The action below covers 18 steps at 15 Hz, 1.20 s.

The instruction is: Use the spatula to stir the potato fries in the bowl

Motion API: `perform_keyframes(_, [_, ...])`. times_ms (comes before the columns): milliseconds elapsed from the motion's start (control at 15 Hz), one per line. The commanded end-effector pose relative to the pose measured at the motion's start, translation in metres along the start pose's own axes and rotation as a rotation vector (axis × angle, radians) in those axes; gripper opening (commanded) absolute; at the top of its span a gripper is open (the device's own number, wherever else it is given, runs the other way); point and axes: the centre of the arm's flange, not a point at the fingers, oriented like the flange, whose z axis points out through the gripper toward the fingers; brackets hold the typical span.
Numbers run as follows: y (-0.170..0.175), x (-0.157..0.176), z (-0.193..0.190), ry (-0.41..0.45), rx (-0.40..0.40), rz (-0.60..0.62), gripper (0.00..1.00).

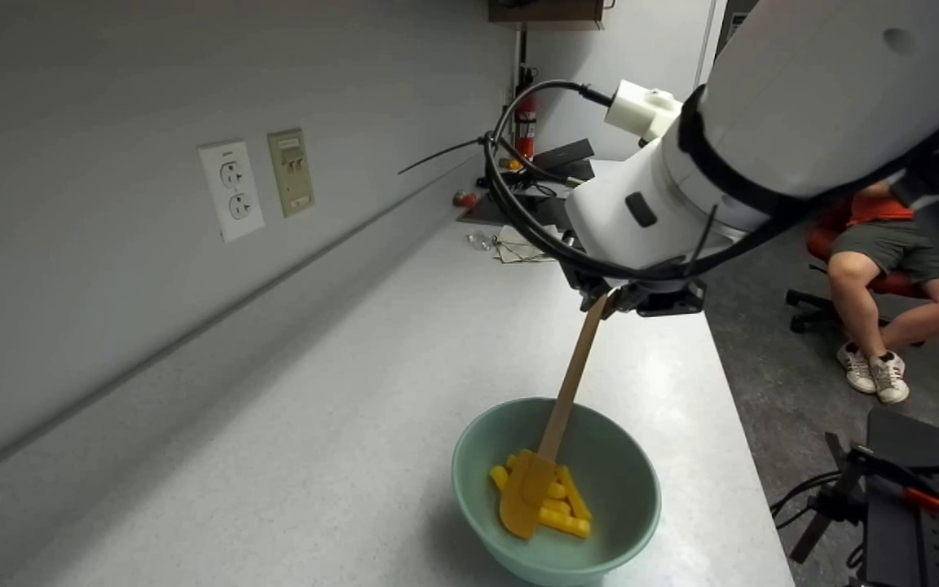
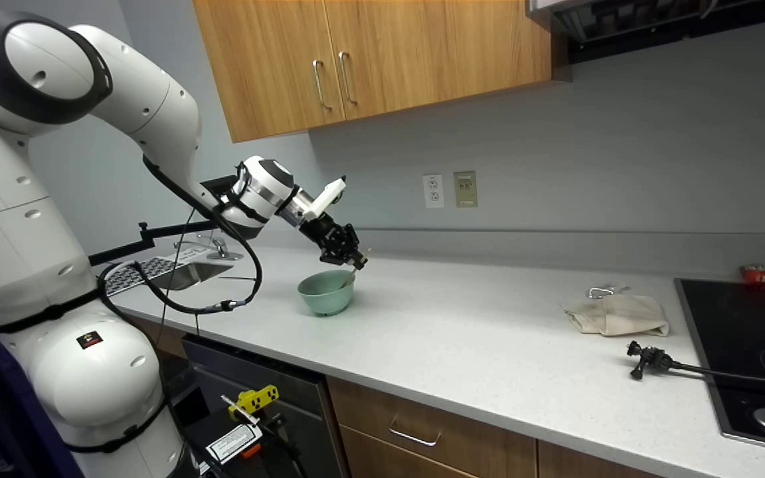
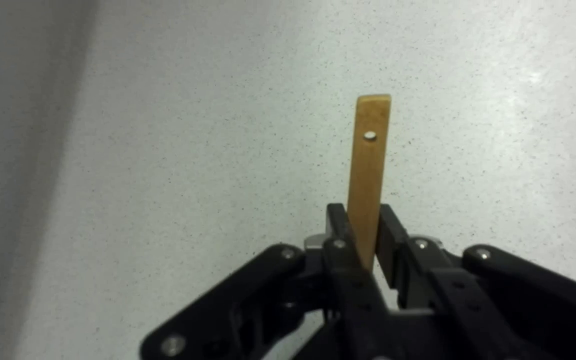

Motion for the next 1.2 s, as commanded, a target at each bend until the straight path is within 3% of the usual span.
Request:
perform_keyframes(0, [0.006,-0.01,-0.013,-0.012,-0.03,0.014,0.04])
perform_keyframes(667, [0.004,0.001,-0.019,0.082,0.026,0.075,0.04])
perform_keyframes(1133, [-0.002,0.001,0.001,0.007,0.077,0.017,0.04])
